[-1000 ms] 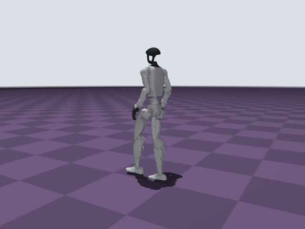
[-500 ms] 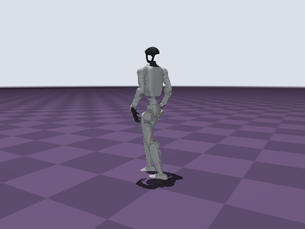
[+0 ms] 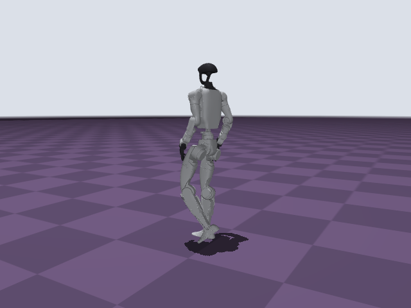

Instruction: Walk run

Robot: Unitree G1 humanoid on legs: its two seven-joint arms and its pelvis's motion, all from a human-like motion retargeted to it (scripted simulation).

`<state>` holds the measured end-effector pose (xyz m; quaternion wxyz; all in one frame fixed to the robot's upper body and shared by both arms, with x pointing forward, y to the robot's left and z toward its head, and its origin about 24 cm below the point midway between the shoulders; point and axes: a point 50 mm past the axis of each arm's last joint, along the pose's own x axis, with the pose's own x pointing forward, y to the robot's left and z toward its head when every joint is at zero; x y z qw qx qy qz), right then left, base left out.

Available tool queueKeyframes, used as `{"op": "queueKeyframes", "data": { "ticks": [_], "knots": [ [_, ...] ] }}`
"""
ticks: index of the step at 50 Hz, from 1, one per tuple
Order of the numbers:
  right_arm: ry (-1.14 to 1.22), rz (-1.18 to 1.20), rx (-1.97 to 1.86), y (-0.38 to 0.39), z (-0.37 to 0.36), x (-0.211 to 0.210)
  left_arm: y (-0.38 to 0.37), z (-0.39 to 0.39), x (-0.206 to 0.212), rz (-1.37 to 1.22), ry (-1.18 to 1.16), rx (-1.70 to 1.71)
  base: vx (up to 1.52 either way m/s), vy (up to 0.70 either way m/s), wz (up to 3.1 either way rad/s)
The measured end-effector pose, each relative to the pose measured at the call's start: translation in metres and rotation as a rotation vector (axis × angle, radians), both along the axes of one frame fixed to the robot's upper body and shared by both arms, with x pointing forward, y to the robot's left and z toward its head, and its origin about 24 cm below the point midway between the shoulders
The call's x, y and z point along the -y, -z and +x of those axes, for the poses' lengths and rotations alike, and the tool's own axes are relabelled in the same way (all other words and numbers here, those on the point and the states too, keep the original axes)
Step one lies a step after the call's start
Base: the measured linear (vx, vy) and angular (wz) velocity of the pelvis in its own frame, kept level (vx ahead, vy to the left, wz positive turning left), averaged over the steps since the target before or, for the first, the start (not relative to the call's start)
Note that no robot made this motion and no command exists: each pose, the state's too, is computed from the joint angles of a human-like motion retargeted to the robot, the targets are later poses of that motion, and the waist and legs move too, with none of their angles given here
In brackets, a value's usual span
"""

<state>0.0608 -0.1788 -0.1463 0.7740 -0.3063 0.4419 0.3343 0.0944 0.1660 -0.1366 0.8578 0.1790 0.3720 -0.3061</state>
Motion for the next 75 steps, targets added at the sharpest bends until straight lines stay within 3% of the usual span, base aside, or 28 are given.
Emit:
{"op": "queueKeyframes", "data": {
  "ticks": [5, 12, 18, 23, 27, 33, 40, 45, 52, 61, 66, 70, 75],
  "knots": [
    [-0.014, -0.084, 0.154, -0.003, 0.001, 0.001, -0.009, 0.01, 0.001, 0.031, -0.085, 0.164, 0.94, -0.24, -1.04],
    [0.021, 0.002, -0.139, 0.011, -0.029, -0.006, 0.012, -0.009, 0.007, 0.031, -0.042, -0.135, 1.28, -0.17, -0.1],
    [0.185, 0.039, -0.159, 0.014, -0.044, -0.018, 0.004, 0.003, 0.0, -0.038, -0.227, -0.017, 1.35, -0.09, -0.98],
    [0.115, 0.003, -0.029, 0.01, -0.021, -0.018, 0.014, -0.011, -0.016, 0.069, -0.066, -0.205, 1.1, -0.04, -0.22],
    [0.203, 0.014, 0.177, -0.002, 0.007, -0.011, 0.022, -0.025, -0.015, 0.139, 0.092, -0.36, 0.98, 0.0, 0.72],
    [0.292, 0.059, 0.44, -0.023, 0.025, -0.002, 0.023, -0.037, -0.005, 0.061, 0.088, -0.33, 1.05, -0.11, 1.01],
    [0.286, 0.029, 0.258, -0.007, 0.007, -0.009, 0.027, -0.045, -0.008, 0.112, 0.221, -0.502, 1.14, -0.36, 0.54],
    [0.417, 0.09, 0.354, -0.016, 0.018, -0.008, 0.029, -0.052, -0.001, 0.111, 0.116, -0.408, 1.21, -0.51, 0.95],
    [0.192, 0.044, 0.153, -0.005, 0.013, 0.007, 0.026, -0.033, 0.006, 0.123, 0.181, -0.336, 1.1, -0.43, 0.21],
    [-0.024, 0.023, 0.051, -0.003, 0.002, 0.005, -0.004, 0.011, 0.006, 0.065, 0.113, 0.094, 0.83, -0.22, -0.6],
    [-0.052, 0.037, 0.004, 0.002, -0.005, -0.002, 0.004, 0.003, 0.008, 0.067, 0.135, -0.025, 0.97, -0.18, -0.03],
    [-0.036, 0.071, -0.15, 0.009, -0.019, -0.007, 0.014, -0.008, 0.012, 0.011, 0.016, -0.195, 1.03, -0.16, -0.02],
    [0.066, 0.042, -0.031, 0.007, -0.013, -0.009, 0.012, -0.011, -0.004, -0.003, -0.081, -0.179, 1.17, -0.15, -0.51]
  ]
}}
